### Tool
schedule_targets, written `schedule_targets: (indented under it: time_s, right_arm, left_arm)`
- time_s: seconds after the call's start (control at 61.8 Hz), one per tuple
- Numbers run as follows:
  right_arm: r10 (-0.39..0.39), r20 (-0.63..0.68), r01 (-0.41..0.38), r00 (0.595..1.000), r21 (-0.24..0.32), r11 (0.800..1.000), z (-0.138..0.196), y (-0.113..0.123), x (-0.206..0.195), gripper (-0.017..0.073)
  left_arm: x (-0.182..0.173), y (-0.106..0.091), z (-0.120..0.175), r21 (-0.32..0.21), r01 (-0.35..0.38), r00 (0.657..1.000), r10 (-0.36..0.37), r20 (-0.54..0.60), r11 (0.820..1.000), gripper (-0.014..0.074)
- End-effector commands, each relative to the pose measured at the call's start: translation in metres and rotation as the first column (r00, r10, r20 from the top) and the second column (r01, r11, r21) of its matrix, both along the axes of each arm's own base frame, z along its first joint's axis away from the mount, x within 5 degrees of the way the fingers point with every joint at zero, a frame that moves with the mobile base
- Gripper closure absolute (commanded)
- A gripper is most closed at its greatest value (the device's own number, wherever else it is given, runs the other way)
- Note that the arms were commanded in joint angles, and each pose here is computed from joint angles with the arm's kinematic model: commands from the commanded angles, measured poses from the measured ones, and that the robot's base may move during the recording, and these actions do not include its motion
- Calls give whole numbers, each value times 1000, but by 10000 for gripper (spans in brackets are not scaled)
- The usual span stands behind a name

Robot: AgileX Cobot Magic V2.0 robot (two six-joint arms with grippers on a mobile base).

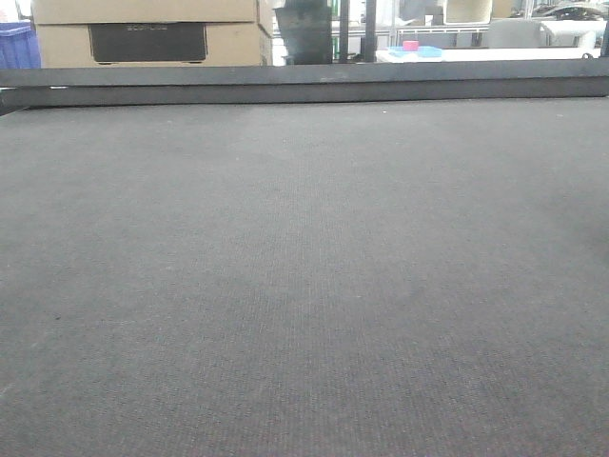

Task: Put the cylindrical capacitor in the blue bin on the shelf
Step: 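Lift both held objects up off the table, then drive the base past the red table to the blue-bin shelf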

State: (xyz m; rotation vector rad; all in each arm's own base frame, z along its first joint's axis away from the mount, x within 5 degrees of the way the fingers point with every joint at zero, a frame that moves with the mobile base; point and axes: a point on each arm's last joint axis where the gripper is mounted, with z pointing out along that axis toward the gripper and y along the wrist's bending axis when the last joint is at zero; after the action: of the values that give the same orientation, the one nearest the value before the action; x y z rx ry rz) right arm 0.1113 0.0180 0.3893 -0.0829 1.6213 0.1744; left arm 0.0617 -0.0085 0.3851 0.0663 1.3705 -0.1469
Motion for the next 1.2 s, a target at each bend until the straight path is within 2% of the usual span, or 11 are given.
schedule_targets:
  time_s: [0.0,1.182]
  right_arm:
    - [-5,34,5,999,-8,1000,3,-1,-1,722]
    - [-5,34,5,999,-8,1000,3,-1,-1,722]
  left_arm:
    - [-1,0,2,-15,10,1000,-9,19,1000,704]
    - [-1,0,2,-15,10,1000,-9,19,1000,704]
